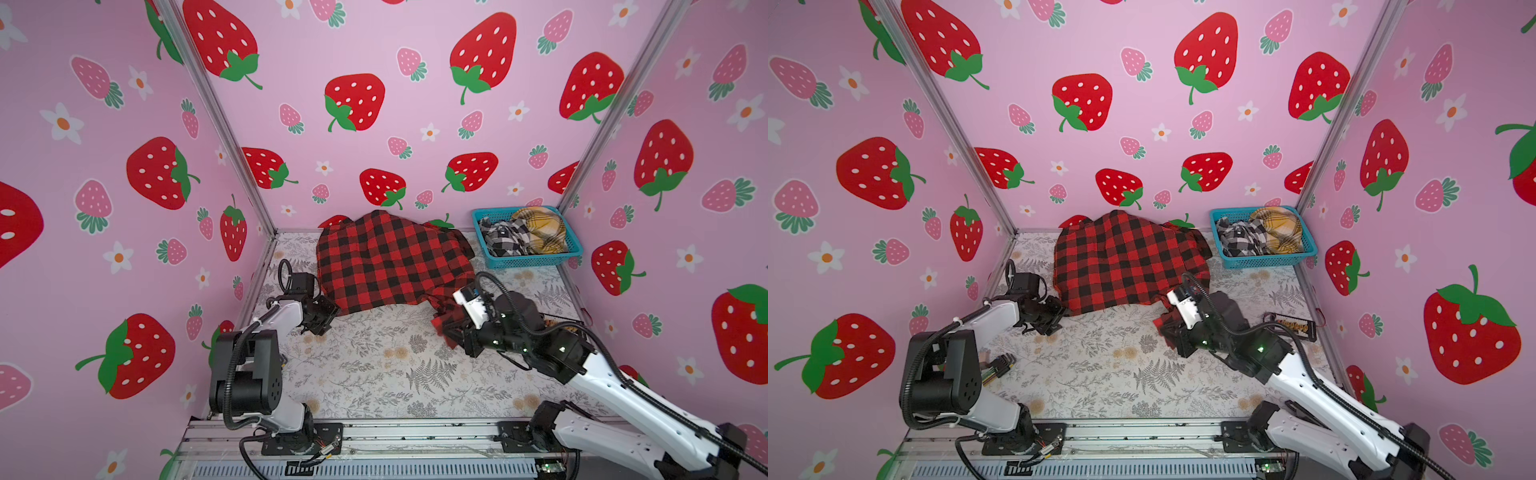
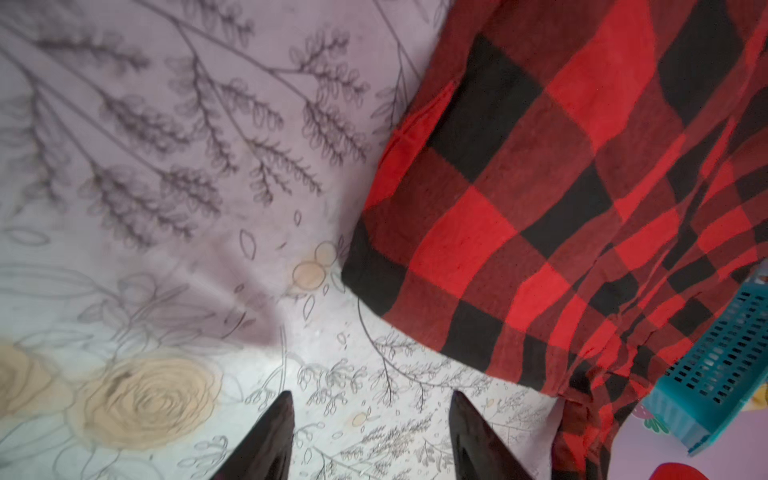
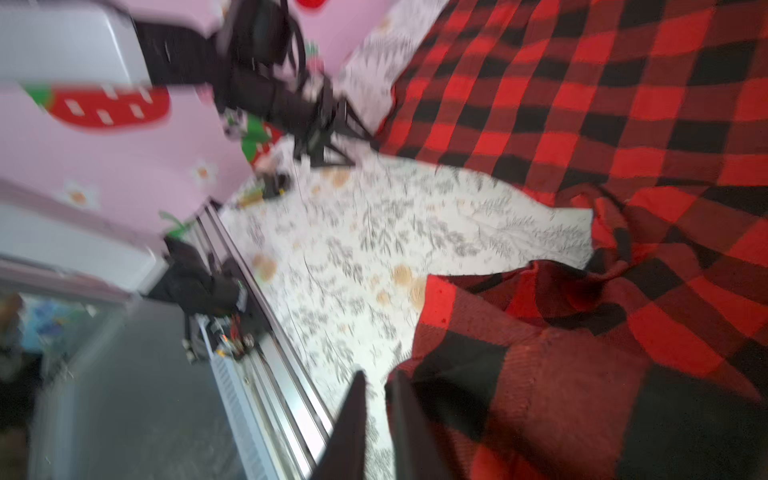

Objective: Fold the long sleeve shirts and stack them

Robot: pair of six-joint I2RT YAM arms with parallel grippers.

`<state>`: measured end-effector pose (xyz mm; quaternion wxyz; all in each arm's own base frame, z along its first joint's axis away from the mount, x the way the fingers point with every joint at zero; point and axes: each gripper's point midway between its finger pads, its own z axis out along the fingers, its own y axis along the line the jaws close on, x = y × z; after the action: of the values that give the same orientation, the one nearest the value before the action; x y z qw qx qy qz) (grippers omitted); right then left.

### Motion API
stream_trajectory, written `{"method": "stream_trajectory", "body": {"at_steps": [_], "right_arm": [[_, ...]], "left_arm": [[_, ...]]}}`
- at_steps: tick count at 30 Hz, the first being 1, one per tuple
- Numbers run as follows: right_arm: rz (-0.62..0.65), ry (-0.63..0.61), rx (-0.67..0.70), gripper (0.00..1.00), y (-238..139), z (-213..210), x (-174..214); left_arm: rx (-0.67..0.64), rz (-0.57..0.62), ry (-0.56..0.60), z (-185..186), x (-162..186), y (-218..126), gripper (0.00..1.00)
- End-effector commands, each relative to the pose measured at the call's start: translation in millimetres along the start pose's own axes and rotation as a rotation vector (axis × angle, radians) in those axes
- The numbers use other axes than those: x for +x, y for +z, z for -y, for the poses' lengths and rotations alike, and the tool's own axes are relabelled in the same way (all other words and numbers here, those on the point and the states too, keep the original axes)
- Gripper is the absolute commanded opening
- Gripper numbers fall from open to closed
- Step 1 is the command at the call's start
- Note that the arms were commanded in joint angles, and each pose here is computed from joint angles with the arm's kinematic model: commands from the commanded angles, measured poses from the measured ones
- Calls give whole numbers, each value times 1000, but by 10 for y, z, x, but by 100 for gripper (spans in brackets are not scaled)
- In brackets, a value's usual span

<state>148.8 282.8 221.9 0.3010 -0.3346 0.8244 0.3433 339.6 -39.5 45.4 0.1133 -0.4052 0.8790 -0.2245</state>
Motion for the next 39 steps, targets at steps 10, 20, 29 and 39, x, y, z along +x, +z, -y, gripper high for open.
{"method": "stream_trajectory", "body": {"at_steps": [10, 20, 29, 39], "right_arm": [[65, 142, 547, 92, -242, 1011, -99], [25, 503, 592, 88, 46, 2739, 13], [67, 549, 461, 76, 555, 3431, -168], [54, 578, 422, 40, 913, 3666, -12]], "left_arm": [[-62, 27, -28, -104, -208, 139, 72], [-59, 15, -36, -43, -256, 169, 67], [-71, -12, -20, -64, -227, 218, 65], [-82, -3, -42, -138, -253, 242, 65]]}}
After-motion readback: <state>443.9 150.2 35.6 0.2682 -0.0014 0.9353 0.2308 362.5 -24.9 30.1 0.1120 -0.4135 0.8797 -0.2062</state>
